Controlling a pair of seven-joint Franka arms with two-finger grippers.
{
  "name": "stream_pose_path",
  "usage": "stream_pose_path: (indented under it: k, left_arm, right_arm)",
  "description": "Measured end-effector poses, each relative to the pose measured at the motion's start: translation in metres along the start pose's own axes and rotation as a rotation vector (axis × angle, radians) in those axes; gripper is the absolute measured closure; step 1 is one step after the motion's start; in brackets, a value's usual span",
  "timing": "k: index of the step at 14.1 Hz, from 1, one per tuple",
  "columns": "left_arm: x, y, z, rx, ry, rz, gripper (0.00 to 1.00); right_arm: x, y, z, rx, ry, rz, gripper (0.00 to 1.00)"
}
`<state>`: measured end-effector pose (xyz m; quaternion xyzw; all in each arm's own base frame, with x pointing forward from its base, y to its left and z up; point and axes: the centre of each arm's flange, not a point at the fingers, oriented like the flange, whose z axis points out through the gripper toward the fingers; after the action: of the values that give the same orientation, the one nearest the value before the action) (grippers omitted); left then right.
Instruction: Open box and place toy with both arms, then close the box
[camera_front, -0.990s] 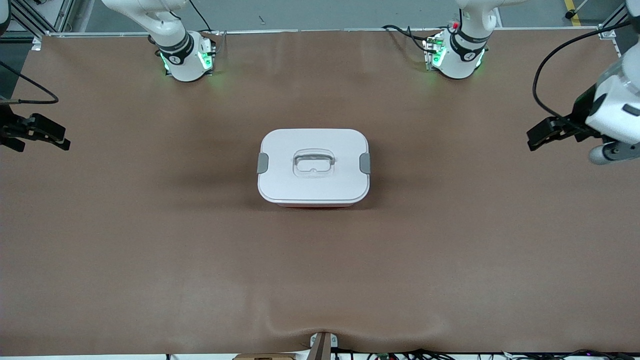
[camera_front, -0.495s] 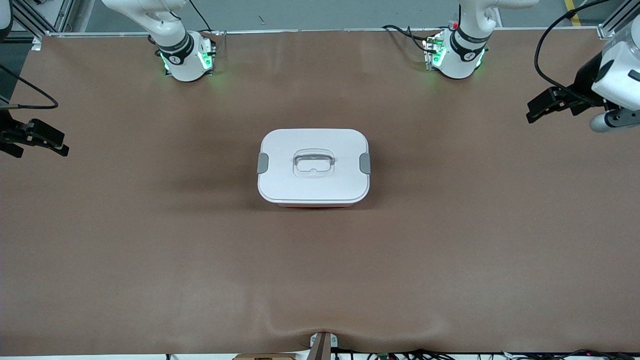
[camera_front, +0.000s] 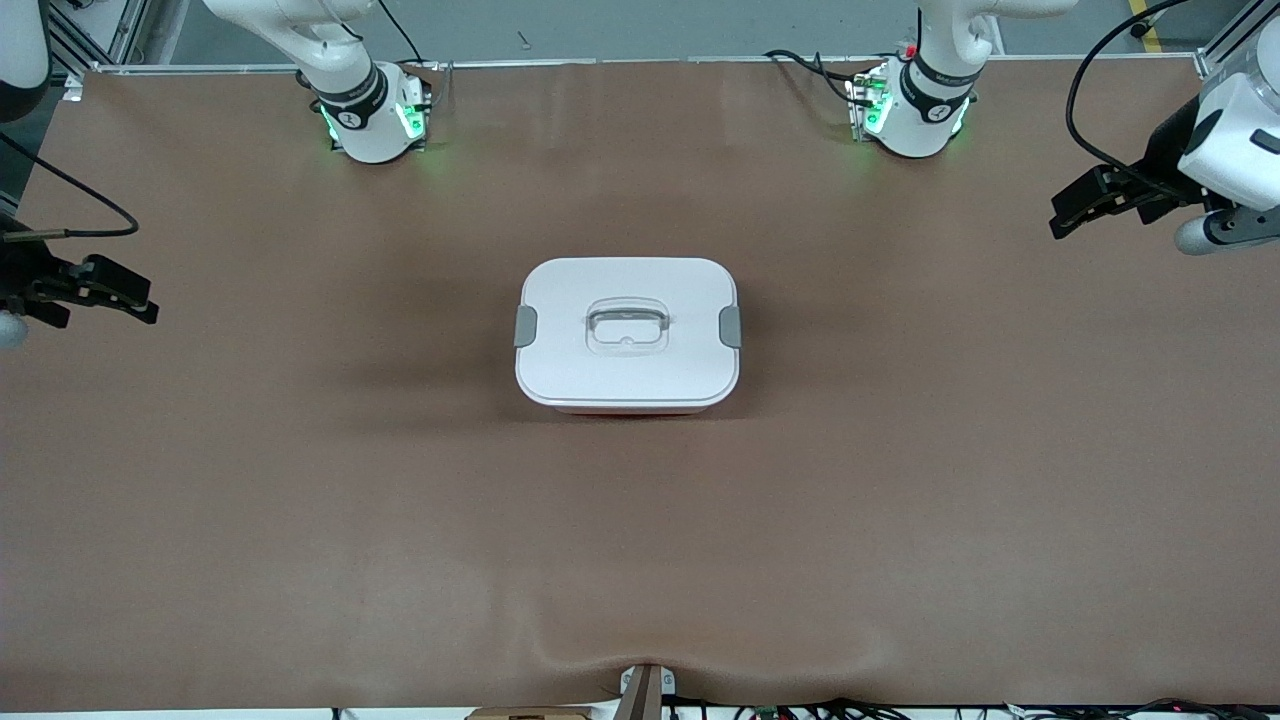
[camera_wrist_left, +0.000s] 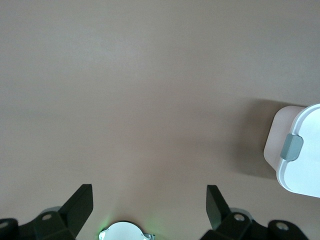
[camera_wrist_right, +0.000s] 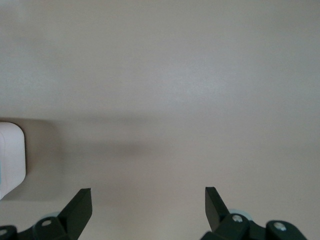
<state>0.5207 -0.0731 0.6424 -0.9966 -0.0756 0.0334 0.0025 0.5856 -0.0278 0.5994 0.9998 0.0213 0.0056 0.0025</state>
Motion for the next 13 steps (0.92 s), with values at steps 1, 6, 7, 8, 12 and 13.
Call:
stream_pose_path:
  k: [1,6,7,8,12,13]
  left_arm:
    - [0.0,0.0,0.0,0.0,0.0,0.001,0.0]
    - [0.002,-0.001,-0.007,-0.007,0.025,0.03,0.0]
    - [0.002,-0.003,-0.008,-0.007,0.026,0.028,0.0]
    - [0.003,-0.005,-0.008,-0.008,0.027,0.024,0.0]
    - [0.005,-0.012,-0.008,0.0,0.03,0.039,0.0]
    - [0.006,-0.014,-0.008,0.012,0.033,0.047,0.0]
  right_arm:
    - [0.0,0.001,0.0,0.0,0.002,0.001,0.0]
    - [0.001,0.002,-0.002,-0.001,0.011,0.003,0.0]
    - [0.001,0.002,-0.002,-0.001,0.012,0.004,0.0]
    - [0.001,0.003,-0.002,-0.002,0.014,0.005,0.0]
    - [0.002,0.004,-0.002,-0.002,0.018,0.006,0.0]
    - [0.002,0.004,-0.002,-0.002,0.019,0.006,0.0]
